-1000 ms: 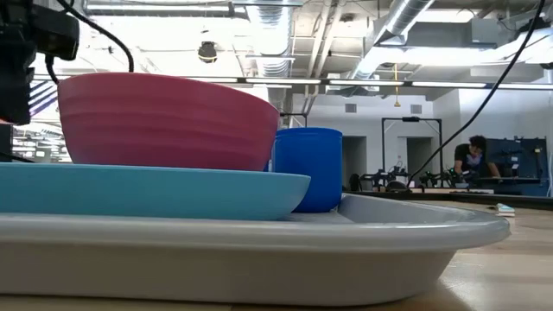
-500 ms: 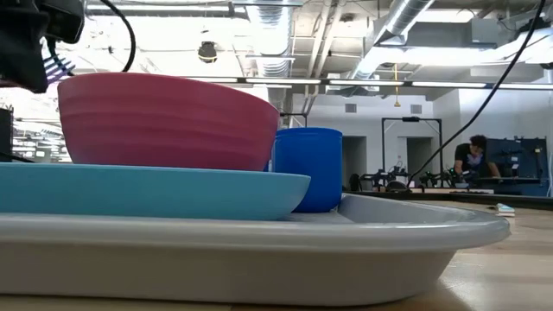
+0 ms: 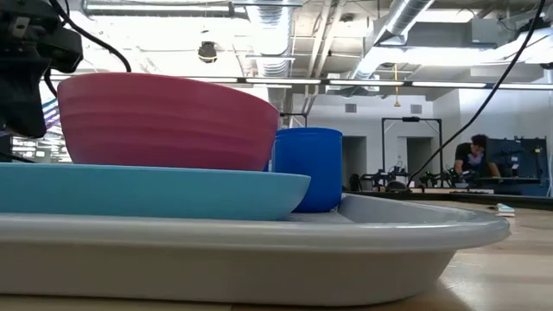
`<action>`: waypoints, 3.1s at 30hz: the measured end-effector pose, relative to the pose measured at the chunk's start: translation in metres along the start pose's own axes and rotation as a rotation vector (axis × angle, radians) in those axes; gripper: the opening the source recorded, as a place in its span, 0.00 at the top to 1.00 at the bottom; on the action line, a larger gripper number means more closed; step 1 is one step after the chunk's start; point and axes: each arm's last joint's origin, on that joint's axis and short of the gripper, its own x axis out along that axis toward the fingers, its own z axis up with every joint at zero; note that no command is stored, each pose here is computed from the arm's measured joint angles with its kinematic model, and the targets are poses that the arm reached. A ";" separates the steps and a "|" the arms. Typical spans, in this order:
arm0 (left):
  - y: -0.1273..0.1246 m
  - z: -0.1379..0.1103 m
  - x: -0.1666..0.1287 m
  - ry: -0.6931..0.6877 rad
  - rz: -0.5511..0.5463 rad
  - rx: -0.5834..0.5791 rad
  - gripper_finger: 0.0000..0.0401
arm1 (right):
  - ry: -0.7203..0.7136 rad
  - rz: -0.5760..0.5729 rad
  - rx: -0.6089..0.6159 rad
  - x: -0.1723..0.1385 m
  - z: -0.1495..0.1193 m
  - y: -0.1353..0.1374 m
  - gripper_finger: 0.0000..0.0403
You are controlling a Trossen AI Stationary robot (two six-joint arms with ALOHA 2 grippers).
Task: Set up tray
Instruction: Put the blue fork beside the green spoon on the blue napkin on the gray serving tray
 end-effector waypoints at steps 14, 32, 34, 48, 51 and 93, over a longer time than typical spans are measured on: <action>0.005 0.002 0.000 -0.061 0.048 0.035 0.98 | 0.003 0.022 0.002 0.000 0.000 0.001 0.81; 0.006 -0.016 0.034 0.031 0.327 0.084 0.98 | 0.003 0.022 0.002 0.000 0.000 0.001 0.81; 0.006 -0.016 0.036 0.028 0.341 0.085 0.98 | 0.003 0.022 0.002 0.000 0.000 0.001 0.81; 0.003 -0.022 0.045 0.100 0.360 0.053 0.88 | 0.003 0.022 0.002 0.000 0.000 0.001 0.81; 0.003 -0.022 0.044 0.135 0.366 0.048 0.88 | 0.003 0.022 0.001 0.000 0.000 0.001 0.81; -0.018 -0.019 0.028 0.190 0.233 -0.221 1.00 | 0.003 0.024 0.001 0.000 0.000 0.001 0.81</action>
